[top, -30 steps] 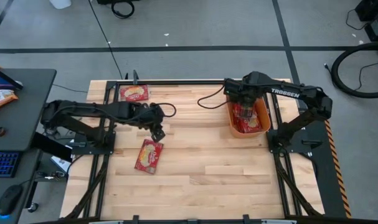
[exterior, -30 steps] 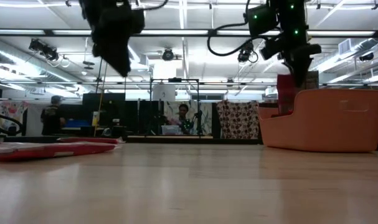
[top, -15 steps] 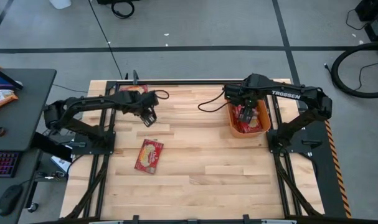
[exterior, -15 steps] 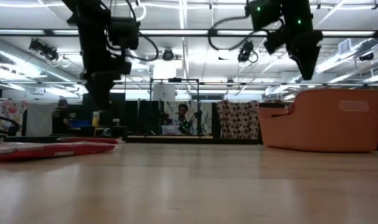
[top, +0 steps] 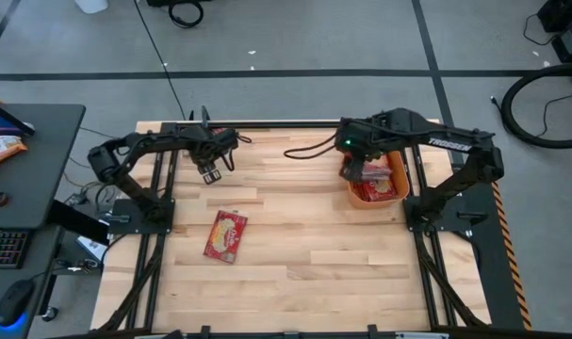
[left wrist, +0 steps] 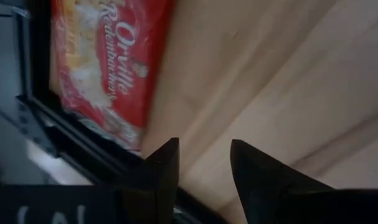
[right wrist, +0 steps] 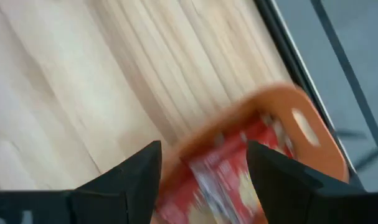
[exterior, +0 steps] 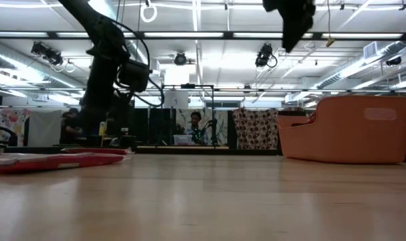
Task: Sort popcorn bags into baskets
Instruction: Put the red popcorn bag into the orange bin
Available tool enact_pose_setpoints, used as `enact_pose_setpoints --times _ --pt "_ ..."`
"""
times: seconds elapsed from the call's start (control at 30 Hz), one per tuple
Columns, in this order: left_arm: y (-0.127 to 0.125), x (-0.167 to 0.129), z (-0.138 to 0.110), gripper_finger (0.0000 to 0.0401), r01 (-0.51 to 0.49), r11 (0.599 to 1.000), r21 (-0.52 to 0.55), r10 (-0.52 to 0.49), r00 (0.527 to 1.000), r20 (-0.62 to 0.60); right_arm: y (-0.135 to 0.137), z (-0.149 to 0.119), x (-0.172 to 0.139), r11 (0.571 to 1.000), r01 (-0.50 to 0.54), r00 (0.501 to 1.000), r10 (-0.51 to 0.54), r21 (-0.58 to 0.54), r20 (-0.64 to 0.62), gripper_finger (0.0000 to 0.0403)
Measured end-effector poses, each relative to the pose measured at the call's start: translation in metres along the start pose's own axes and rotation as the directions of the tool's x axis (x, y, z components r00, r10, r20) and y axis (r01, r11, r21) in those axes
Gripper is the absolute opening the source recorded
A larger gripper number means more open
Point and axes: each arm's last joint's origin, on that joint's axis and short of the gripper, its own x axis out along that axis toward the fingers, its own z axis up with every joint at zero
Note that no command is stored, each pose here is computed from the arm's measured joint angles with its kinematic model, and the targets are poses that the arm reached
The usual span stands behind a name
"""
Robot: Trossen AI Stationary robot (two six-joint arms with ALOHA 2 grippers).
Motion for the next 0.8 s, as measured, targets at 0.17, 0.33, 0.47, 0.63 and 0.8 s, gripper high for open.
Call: enact_pose_setpoints --times 0.17,0.33,0.47,0.63,0.8 --pt "0.009 0.015 0.004 0.0149 -0.064 0.994 0.084 0.069 0.996 -0.054 0.021 0.009 -0.006 0.997 -0.074 0.987 0.076 -0.018 0.142 0.0238" --pt "0.019 0.025 0.005 0.0149 -0.067 0.996 0.06 0.071 0.995 -0.076 0.051 0.014 -0.006 0.988 -0.128 0.967 0.143 -0.087 0.209 0.0238" --pt "0.025 0.028 0.006 0.0149 -0.079 0.997 0.022 0.08 0.995 -0.059 0.071 0.014 -0.006 0.981 -0.155 0.954 0.179 -0.114 0.242 0.0238" --pt "0.031 0.03 0.008 0.015 -0.084 0.996 0.004 0.084 0.996 -0.039 0.086 0.013 -0.003 0.979 -0.162 0.95 0.188 -0.122 0.248 0.0238" --pt "0.032 0.035 0.007 0.0178 -0.059 0.998 0.012 0.059 0.998 -0.032 0.094 0.016 0.0 0.977 -0.173 0.944 0.201 -0.128 0.261 0.0238"
